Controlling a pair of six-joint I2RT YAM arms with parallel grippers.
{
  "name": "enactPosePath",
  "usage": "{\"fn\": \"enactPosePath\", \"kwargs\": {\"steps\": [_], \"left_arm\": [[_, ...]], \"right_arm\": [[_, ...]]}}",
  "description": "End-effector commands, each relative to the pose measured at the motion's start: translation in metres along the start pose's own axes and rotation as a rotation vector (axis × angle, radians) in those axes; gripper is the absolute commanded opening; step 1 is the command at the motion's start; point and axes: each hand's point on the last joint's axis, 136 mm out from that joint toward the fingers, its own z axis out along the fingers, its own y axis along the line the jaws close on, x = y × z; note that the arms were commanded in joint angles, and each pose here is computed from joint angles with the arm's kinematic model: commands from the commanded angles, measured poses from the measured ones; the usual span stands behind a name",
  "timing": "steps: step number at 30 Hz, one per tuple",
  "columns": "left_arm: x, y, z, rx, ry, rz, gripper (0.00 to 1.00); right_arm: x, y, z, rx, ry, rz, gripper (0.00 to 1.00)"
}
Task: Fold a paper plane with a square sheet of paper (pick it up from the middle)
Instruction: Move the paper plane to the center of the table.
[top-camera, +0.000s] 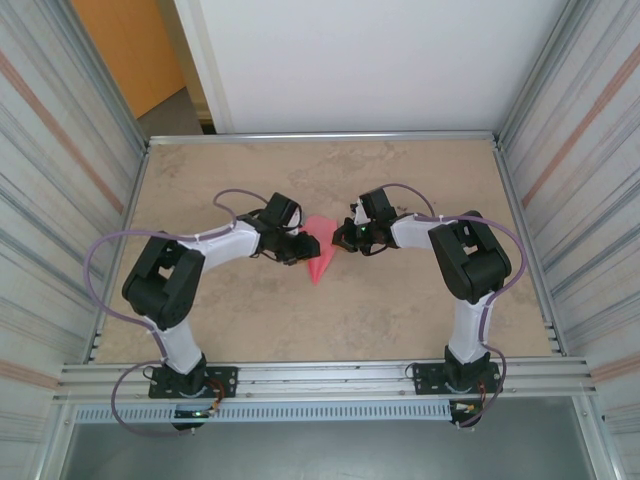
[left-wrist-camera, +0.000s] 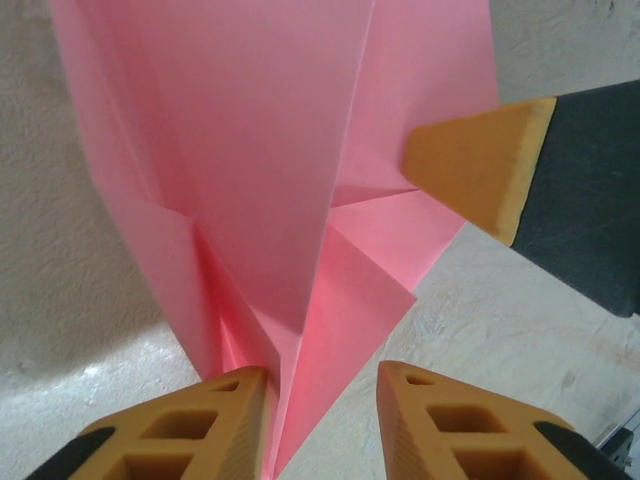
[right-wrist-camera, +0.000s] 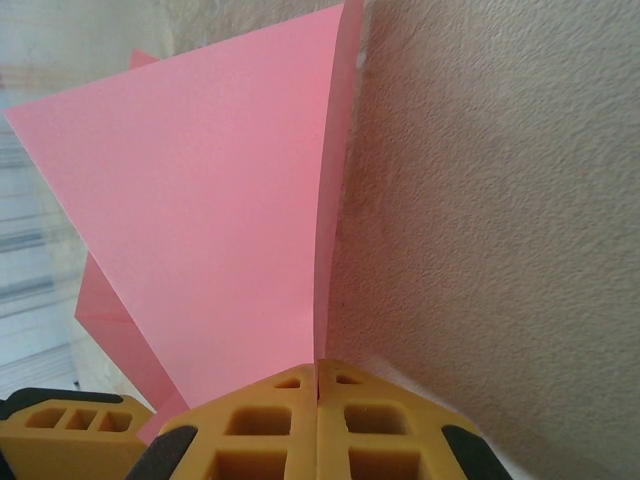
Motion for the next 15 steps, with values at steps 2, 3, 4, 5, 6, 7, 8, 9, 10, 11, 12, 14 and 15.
{"fn": "enactPosePath", "kwargs": {"steps": [2, 3, 4, 5, 6, 7, 8, 9, 10, 11, 12, 14, 15], "left_arm": [[0.001, -0.001, 0.003, -0.029, 0.004, 0.038, 0.45], [0.001, -0.001, 0.003, -0.027, 0.002, 0.037, 0.48], [0.001, -0.001, 0.003, -0.031, 0.002, 0.039, 0.50], [0.001, 0.001, 0.003, -0.039, 0.003, 0.039, 0.51], [0.002, 0.003, 0.003, -0.049, 0.008, 0.038, 0.53], [0.002, 0.004, 0.005, -0.052, 0.013, 0.039, 0.54], [0.003, 0.004, 0.005, -0.051, 0.016, 0.040, 0.54], [0.004, 0.003, 0.007, -0.043, 0.020, 0.041, 0.54], [0.004, 0.000, 0.007, -0.032, 0.020, 0.044, 0.54], [0.004, 0.000, 0.008, -0.025, 0.022, 0.049, 0.54], [0.004, -0.003, 0.008, -0.015, 0.022, 0.057, 0.54], [0.004, -0.005, 0.009, -0.010, 0.021, 0.066, 0.54], [0.003, -0.005, 0.009, -0.014, 0.022, 0.068, 0.54]], "right_arm": [[-0.003, 0.015, 0.000, -0.042, 0.000, -0.011, 0.06], [-0.004, 0.018, -0.001, -0.050, 0.000, -0.012, 0.06], [-0.003, 0.019, -0.002, -0.056, 0.002, -0.011, 0.06], [-0.004, 0.022, -0.003, -0.065, 0.000, -0.014, 0.06], [-0.004, 0.024, -0.004, -0.071, 0.000, -0.013, 0.06], [-0.004, 0.026, -0.005, -0.080, 0.001, -0.014, 0.06], [-0.004, 0.029, -0.006, -0.086, 0.000, -0.016, 0.06], [-0.005, 0.031, -0.007, -0.095, 0.001, -0.016, 0.06], [-0.005, 0.033, -0.007, -0.101, 0.001, -0.014, 0.06], [-0.005, 0.034, -0.008, -0.105, 0.001, -0.012, 0.06], [-0.005, 0.035, -0.008, -0.109, 0.001, -0.011, 0.06], [-0.005, 0.037, -0.009, -0.116, 0.002, -0.010, 0.06], [-0.004, 0.036, -0.009, -0.116, 0.004, -0.008, 0.06]]}}
